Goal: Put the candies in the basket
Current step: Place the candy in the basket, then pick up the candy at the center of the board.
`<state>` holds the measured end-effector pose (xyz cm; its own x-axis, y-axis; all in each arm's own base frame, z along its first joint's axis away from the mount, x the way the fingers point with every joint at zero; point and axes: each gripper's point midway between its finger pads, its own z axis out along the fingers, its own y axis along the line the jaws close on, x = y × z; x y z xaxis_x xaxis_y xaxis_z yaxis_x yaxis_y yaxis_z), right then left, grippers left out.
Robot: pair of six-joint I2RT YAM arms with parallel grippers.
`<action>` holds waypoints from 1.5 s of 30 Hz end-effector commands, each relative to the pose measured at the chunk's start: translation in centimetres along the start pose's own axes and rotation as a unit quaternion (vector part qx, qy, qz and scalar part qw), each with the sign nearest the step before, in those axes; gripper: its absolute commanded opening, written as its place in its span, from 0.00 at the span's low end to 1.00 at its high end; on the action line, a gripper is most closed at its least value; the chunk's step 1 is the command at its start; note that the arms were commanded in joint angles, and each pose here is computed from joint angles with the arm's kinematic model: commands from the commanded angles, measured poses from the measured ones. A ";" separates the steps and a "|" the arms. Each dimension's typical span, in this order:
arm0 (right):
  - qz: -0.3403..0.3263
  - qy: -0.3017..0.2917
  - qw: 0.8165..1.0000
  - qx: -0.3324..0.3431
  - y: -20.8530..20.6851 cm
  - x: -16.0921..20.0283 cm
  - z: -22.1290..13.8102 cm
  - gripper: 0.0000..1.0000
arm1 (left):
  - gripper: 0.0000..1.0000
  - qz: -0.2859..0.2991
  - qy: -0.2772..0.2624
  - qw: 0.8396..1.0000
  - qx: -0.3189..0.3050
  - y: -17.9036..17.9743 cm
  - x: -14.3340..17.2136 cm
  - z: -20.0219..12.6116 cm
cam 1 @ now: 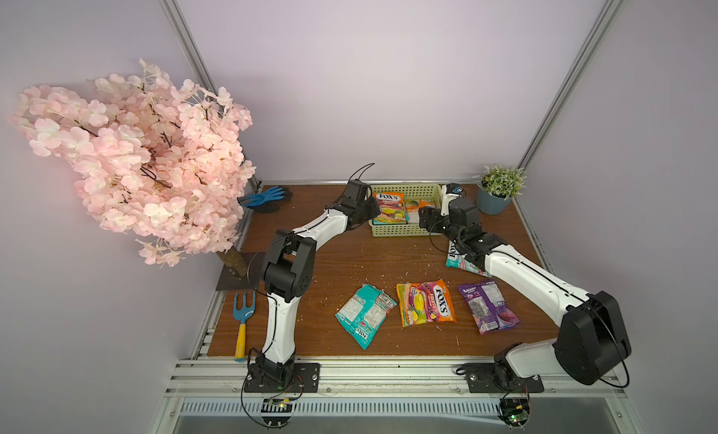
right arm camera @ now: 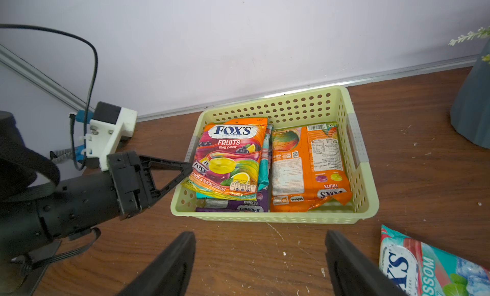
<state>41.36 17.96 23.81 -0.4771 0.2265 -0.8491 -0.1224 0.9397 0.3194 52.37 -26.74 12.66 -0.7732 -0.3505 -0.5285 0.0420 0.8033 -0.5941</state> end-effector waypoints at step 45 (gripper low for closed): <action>0.299 0.394 0.866 -0.074 12.1 30.6 -10.9 0.73 | 0.25 0.092 0.231 0.966 -0.071 11.0 23.4 -18.8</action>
<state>15.76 31.24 4.76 -0.9321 0.3610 -0.0298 0.2587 0.7209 0.6430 22.81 -16.75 5.42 -0.9640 0.0285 -0.2643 0.1385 0.9025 -0.4077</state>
